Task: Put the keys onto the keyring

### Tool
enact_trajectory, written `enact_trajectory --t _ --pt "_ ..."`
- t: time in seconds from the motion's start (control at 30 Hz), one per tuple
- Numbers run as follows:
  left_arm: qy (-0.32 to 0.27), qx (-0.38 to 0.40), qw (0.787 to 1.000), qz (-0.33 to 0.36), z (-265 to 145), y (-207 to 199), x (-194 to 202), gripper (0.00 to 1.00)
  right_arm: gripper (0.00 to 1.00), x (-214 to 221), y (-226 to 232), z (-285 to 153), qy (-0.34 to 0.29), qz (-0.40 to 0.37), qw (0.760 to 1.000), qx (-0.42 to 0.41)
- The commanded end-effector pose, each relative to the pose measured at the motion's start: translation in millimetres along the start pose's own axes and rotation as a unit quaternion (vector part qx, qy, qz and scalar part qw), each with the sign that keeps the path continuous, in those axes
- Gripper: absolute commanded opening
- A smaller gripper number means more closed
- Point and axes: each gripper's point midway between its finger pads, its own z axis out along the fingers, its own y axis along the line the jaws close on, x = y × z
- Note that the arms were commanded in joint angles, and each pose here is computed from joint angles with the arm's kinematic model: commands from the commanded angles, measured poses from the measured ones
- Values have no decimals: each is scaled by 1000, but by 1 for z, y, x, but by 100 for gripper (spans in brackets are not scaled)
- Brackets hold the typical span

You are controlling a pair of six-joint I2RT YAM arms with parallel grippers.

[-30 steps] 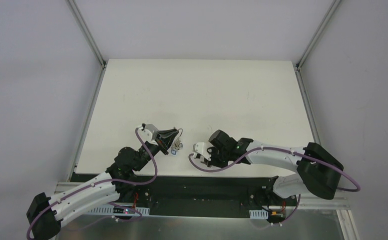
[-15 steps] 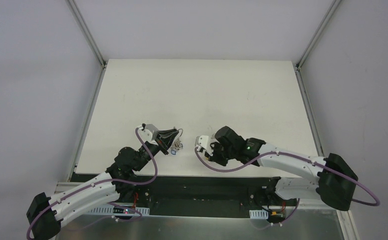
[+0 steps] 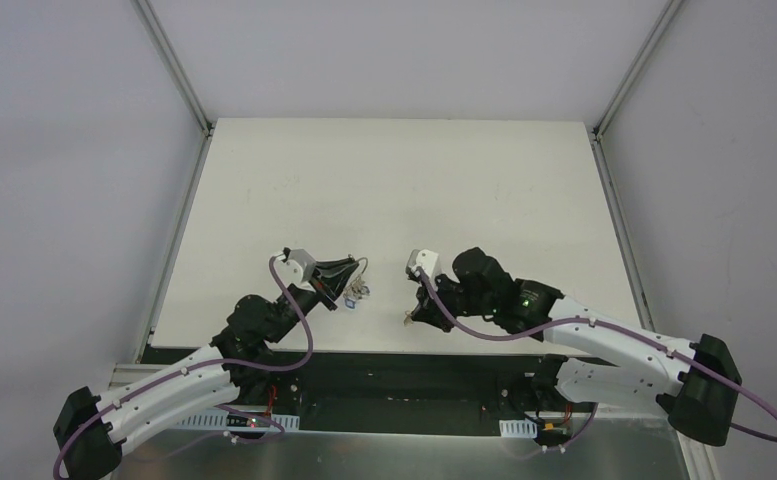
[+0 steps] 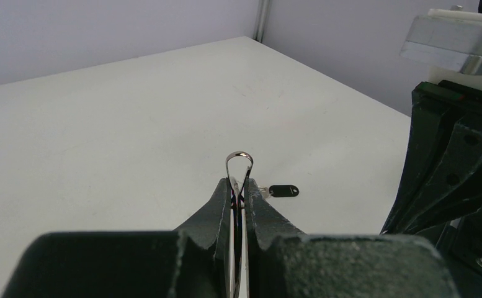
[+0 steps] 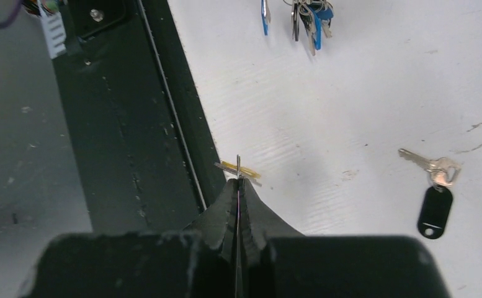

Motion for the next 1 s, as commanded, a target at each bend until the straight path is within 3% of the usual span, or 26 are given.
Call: enact_trajectory --t 0.0,0.6,0.97 --pt "-42 36 998 -7 2 -15 -25 0 0 -39 23 -6 -37 81 995 -43" --pt "-61 155 986 19 -11 -55 -34 0 0 -124 61 1 -122 278 937 -175" --pt "-65 198 978 19 -16 -69 -38 0 0 -142 67 6 -128 333 910 -211"
